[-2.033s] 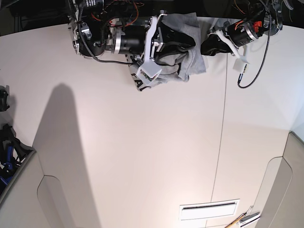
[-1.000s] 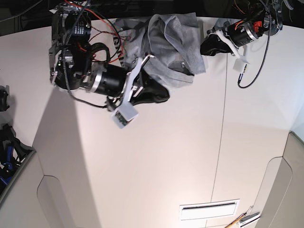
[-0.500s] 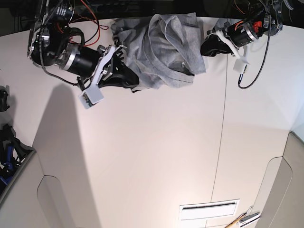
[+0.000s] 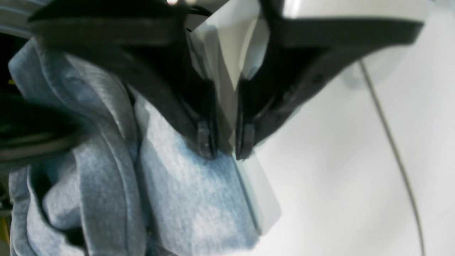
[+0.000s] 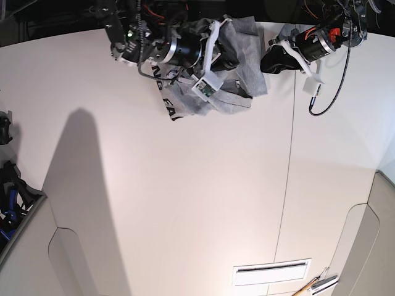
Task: Fold the T-shirt properly
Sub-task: 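Regrasp the folded bundle with the right gripper and lift it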
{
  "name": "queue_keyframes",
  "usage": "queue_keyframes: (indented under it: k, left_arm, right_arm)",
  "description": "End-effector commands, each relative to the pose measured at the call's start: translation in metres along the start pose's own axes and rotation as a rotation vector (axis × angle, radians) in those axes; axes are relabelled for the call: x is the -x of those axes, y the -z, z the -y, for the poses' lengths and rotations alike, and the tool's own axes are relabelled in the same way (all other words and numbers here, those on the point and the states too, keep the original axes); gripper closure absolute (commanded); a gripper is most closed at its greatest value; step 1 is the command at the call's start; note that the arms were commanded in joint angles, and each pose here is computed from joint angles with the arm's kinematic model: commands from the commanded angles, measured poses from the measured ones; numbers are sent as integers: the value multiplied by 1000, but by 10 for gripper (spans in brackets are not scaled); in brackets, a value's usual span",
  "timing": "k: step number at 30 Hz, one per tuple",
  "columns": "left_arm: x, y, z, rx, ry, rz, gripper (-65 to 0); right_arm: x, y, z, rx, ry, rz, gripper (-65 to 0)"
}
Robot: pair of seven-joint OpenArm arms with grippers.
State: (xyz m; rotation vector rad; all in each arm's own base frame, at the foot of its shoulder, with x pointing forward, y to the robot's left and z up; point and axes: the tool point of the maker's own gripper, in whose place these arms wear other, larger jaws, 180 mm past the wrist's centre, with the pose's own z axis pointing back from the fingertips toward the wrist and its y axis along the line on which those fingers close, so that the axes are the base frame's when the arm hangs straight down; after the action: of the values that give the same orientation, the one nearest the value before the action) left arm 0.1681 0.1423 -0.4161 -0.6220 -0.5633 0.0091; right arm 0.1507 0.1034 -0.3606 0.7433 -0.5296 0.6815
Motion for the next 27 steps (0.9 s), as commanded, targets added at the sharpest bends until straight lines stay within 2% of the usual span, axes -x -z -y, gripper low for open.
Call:
queue_keyframes:
  k: [1, 5, 10, 13, 15, 19, 21, 27]
  left_arm:
    - [-7, -2, 3, 12, 14, 25, -105]
    - [-8, -2, 3, 14, 13, 28, -105]
    - [-9, -1, 4, 18, 11, 32, -105]
    - [-9, -1, 4, 18, 11, 32, -105]
    - [-9, -1, 4, 18, 11, 32, -105]
    - [-9, -1, 4, 18, 11, 32, -105]
    - [-9, -1, 4, 19, 11, 33, -105]
    - [-9, -1, 4, 18, 11, 32, -105]
  right_arm:
    - [-17, 3, -14, -42, -11, 59, 0]
    - [-28, 14, -48, -135, -67, 77, 0]
    - [-50, 14, -70, -227, -142, 120, 0]
    - [-61, 11, -69, -223, -190, 133, 0]
    - [-67, 9, -52, -129, -209, 127, 0]
    - [-85, -11, -1, 184, -171, 150, 0]
    - [-93, -27, 17, 311, -164, 169, 0]
    - [-81, -48, 54, 507, -167, 122, 0]
